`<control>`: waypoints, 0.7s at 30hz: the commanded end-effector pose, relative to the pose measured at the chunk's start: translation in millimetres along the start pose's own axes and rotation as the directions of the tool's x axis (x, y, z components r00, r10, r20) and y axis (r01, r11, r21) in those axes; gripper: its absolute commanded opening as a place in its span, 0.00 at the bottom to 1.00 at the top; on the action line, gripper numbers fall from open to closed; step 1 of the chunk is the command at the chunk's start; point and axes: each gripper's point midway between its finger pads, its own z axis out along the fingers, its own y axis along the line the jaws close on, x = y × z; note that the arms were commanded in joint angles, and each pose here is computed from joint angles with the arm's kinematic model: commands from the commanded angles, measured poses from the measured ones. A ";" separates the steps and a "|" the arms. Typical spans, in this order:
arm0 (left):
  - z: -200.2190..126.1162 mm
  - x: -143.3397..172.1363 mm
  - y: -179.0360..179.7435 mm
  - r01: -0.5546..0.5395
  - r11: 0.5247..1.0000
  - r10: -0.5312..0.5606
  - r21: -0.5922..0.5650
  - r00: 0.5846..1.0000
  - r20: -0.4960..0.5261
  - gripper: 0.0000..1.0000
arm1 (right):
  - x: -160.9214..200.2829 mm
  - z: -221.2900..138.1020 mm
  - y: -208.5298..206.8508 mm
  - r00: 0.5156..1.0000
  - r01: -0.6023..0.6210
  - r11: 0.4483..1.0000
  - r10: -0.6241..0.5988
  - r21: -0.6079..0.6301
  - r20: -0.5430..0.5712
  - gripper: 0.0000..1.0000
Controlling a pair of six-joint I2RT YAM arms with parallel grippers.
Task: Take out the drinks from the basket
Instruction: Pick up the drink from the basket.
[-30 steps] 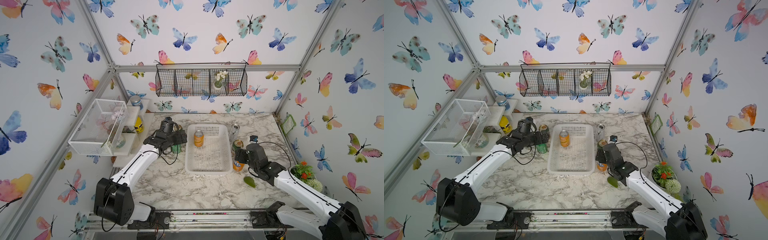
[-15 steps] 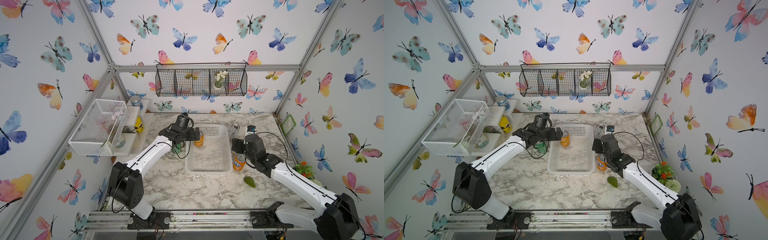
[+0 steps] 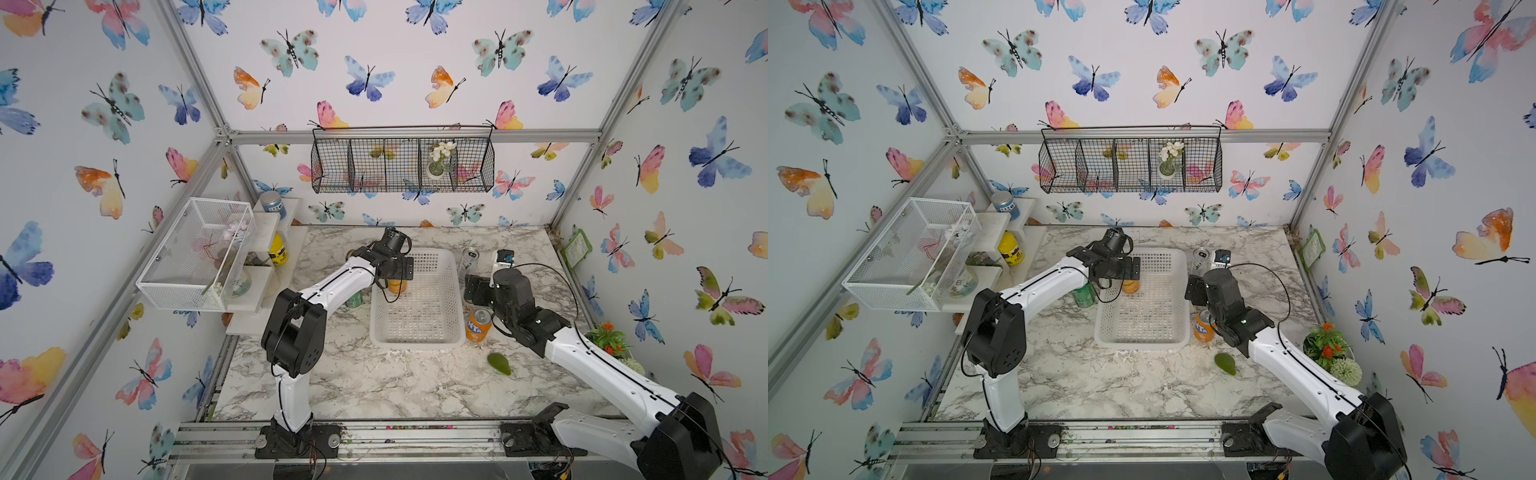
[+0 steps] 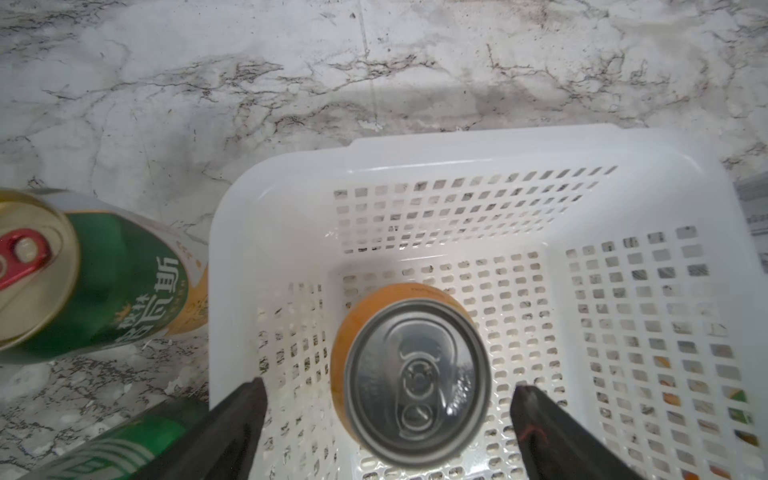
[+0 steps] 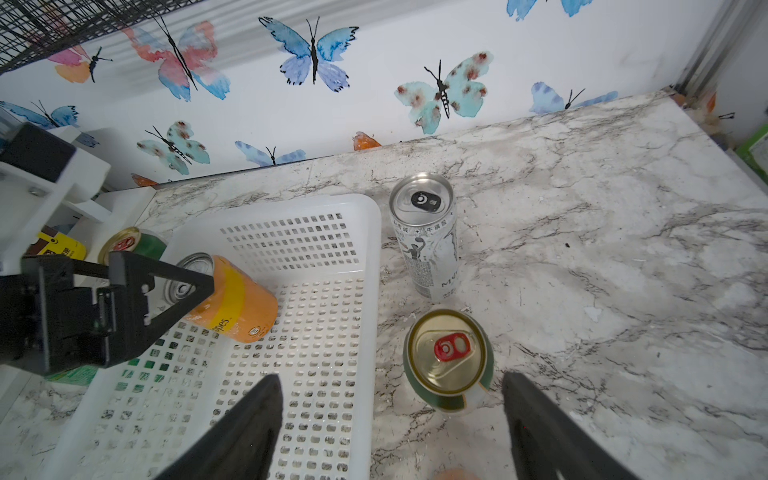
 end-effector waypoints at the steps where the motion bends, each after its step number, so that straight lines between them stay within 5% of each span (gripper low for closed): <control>1: 10.9 0.6 7.9 -0.018 0.998 0.018 -0.056 1.000 -0.015 0.96 | -5.9 -3.9 0.4 1.000 0.008 1.000 -0.008 -0.002 0.018 0.86; 14: 40.1 13.8 7.9 -0.009 0.999 0.005 -0.047 0.997 -0.079 0.88 | -4.5 -2.3 -0.7 1.000 0.007 1.000 -0.008 0.004 0.020 0.86; 21: 39.4 13.5 7.7 -0.009 0.999 0.005 -0.045 0.997 -0.079 0.75 | -2.8 0.9 -0.4 1.000 0.007 1.000 -0.007 0.006 0.016 0.87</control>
